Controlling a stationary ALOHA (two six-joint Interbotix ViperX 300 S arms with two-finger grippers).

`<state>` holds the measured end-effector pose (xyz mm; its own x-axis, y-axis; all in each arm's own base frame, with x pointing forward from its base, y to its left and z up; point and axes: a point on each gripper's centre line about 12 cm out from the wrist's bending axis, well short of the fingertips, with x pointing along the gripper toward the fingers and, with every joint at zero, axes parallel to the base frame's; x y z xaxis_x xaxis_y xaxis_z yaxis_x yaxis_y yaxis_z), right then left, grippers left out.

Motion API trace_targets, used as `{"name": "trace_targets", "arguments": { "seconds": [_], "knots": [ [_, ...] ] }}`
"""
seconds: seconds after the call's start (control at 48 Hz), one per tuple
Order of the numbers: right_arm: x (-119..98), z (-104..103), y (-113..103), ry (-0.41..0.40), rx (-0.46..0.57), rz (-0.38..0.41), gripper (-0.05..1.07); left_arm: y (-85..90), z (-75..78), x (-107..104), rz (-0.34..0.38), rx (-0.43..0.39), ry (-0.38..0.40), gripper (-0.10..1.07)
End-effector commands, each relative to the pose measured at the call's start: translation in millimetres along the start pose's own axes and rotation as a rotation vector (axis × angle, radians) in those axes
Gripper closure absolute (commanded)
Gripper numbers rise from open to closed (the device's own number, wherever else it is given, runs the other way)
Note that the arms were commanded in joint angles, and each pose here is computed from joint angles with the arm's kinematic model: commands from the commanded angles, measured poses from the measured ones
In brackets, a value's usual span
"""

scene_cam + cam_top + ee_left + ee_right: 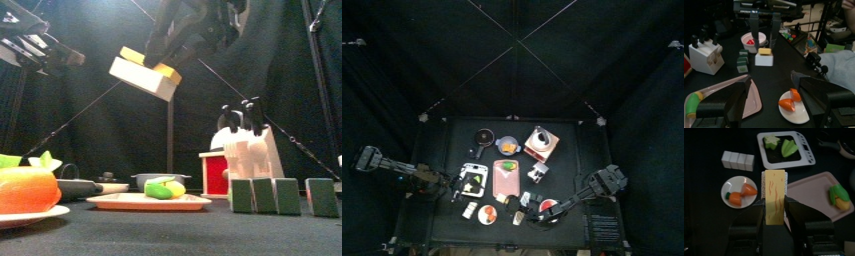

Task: Grab egg sushi with both hands

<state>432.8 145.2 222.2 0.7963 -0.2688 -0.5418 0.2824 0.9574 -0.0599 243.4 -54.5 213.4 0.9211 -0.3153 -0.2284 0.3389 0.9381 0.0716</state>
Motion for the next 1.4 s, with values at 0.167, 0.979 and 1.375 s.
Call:
{"name": "trace_targets", "arguments": {
  "seconds": [0.167,0.979,1.375],
  "knots": [
    [-5.5,21.6,2.4,-0.065,-0.001,0.016,0.88,7.0,12.4,31.6,-0.002,-0.02,0.009,0.0],
    [-0.5,18.5,-5.7,-0.061,0.0,-0.066,0.88,14.6,5.5,83.6,0.001,-0.078,0.078,0.0],
    [-0.8,19.2,-6.8,-0.063,0.001,-0.076,0.88,16.2,2.1,94.6,0.0,-0.079,0.095,0.01]
  ]
}}
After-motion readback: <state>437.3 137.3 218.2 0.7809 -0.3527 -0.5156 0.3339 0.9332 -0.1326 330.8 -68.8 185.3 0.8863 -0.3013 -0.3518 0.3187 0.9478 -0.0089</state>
